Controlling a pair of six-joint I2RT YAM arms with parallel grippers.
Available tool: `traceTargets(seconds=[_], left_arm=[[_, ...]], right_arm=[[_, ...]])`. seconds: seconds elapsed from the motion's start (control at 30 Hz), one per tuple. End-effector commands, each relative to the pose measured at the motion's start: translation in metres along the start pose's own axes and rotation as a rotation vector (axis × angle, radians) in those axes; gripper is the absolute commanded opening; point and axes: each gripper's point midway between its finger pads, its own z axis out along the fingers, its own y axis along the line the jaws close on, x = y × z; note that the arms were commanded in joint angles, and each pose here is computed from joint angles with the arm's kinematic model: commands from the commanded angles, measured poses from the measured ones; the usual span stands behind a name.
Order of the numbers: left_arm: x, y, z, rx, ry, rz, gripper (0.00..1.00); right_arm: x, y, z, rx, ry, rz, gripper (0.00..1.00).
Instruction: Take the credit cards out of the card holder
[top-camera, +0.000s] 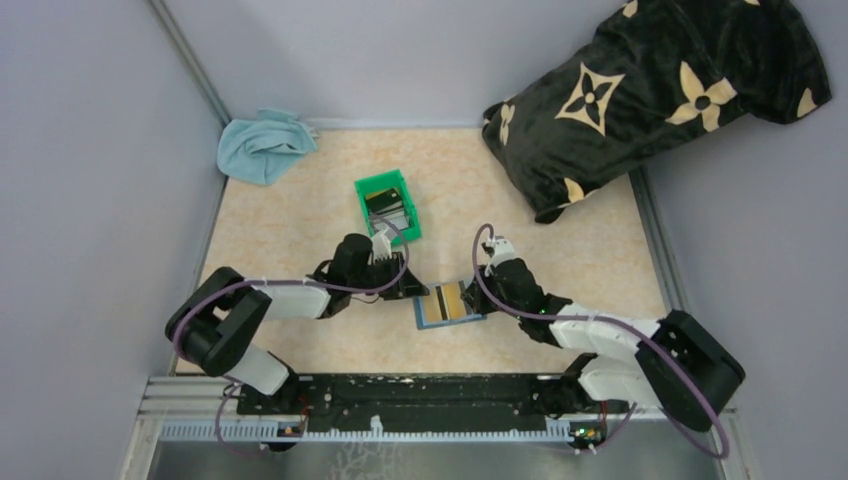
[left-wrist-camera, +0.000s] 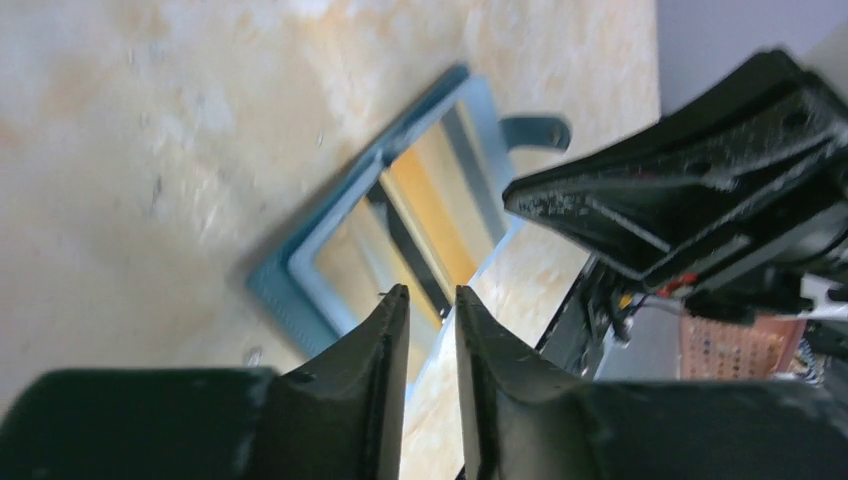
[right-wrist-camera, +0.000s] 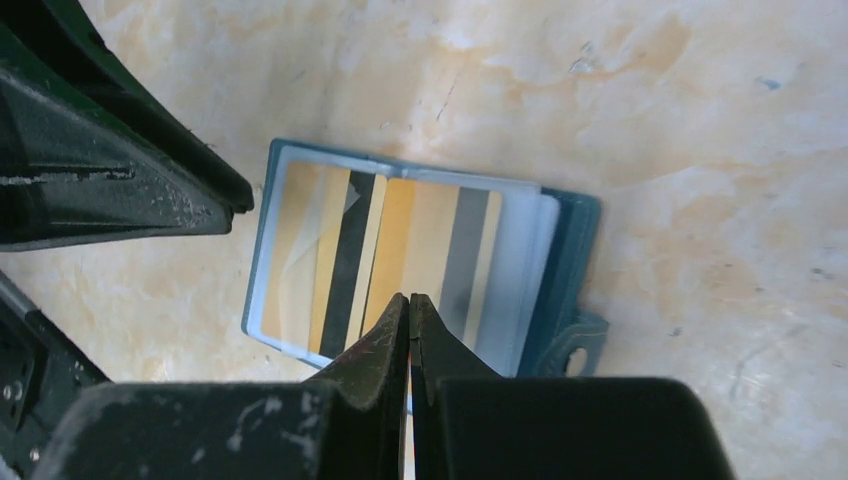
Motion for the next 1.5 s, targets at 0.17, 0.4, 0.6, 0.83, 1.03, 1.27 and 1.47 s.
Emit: traceTargets(seconds=[0.17, 0.4, 0.6, 0.83, 1.03, 1.27, 1.47], left_arm=[[0.045, 0.017, -0.010, 0.032, 0.053, -0.043, 0.09], [0.064, 0.031, -0.002, 0.046, 0.093, -0.115, 0.08], [0.067, 0.033, 0.002, 0.051, 0.108, -0.131, 0.10], [0.066, 0.038, 0.006, 0.024, 0.114, -0.145, 0.11], [0.059, 0.019, 0.002, 0.100, 0.106, -0.132, 0.10], [0.039, -0.001, -0.006, 0.105, 0.054, -0.078, 0.12], [0.029, -0.006, 0.003, 0.101, 0.067, -0.034, 0.13]], right_arm=[[-0.003, 0.036, 0.029, -0.184, 0.018, 0.010, 0.00], [0.011, 0.031, 0.029, -0.182, 0.034, 0.056, 0.00], [0.014, 0.025, 0.028, -0.158, 0.035, 0.058, 0.12], [0.014, 0.025, 0.027, -0.158, 0.038, 0.056, 0.27], [0.011, 0.017, 0.024, -0.114, 0.022, 0.049, 0.30], [0.017, 0.019, 0.027, -0.132, 0.038, 0.059, 0.32], [0.019, 0.023, 0.029, -0.160, 0.044, 0.073, 0.31]])
